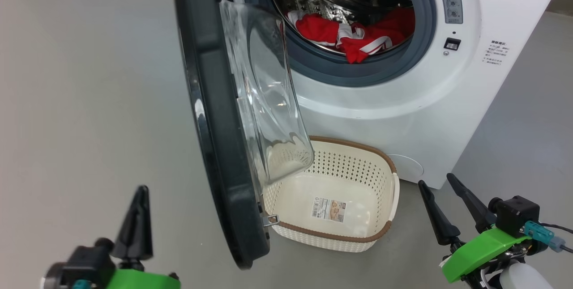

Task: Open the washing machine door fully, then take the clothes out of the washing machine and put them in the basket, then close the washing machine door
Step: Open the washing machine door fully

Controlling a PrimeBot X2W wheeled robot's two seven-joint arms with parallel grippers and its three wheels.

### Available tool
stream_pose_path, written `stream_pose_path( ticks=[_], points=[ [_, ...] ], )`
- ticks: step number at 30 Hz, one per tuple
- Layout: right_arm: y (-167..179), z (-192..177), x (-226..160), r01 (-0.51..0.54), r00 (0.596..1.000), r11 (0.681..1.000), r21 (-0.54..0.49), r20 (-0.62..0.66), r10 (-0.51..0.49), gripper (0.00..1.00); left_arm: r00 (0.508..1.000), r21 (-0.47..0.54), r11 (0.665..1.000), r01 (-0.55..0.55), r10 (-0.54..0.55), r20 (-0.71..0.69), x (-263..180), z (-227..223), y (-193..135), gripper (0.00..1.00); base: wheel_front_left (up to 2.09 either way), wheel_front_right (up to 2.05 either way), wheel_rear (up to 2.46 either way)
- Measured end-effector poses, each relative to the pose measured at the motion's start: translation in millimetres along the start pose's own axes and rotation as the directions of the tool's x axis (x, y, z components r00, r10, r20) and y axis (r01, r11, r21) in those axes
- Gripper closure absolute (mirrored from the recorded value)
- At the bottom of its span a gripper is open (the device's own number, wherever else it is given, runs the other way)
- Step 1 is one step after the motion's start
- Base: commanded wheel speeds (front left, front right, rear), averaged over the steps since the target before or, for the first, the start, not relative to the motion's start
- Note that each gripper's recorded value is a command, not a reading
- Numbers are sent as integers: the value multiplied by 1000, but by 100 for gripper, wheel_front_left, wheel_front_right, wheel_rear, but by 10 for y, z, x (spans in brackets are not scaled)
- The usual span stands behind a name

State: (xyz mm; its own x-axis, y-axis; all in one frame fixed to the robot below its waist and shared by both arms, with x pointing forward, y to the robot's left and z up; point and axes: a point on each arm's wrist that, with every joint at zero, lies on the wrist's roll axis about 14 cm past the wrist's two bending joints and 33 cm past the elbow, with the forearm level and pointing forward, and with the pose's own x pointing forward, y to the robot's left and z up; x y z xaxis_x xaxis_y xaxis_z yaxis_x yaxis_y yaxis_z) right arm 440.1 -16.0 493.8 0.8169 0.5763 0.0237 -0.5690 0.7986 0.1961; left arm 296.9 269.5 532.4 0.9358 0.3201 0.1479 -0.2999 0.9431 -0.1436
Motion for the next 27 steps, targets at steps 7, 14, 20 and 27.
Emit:
stream_pose_path(
  ticks=[7,14,20,27],
  points=[
    [-21,20,-40,6,1000,999,-41,2,-6,0,972,-37,999,-9,17,234,74,752,15,100,0,0,0],
    [-24,75,-45,9,1000,999,-52,16,-8,0,914,-66,989,136,-100,394,19,1276,-407,100,0,0,0],
    [-34,91,-62,14,1000,998,-57,20,-13,0,865,-100,927,362,-294,407,-131,1303,-1050,100,0,0,0],
    [-42,76,-68,13,1000,997,-80,15,-12,0,841,-191,830,524,-470,269,-329,871,-1629,100,0,0,0]
  ],
)
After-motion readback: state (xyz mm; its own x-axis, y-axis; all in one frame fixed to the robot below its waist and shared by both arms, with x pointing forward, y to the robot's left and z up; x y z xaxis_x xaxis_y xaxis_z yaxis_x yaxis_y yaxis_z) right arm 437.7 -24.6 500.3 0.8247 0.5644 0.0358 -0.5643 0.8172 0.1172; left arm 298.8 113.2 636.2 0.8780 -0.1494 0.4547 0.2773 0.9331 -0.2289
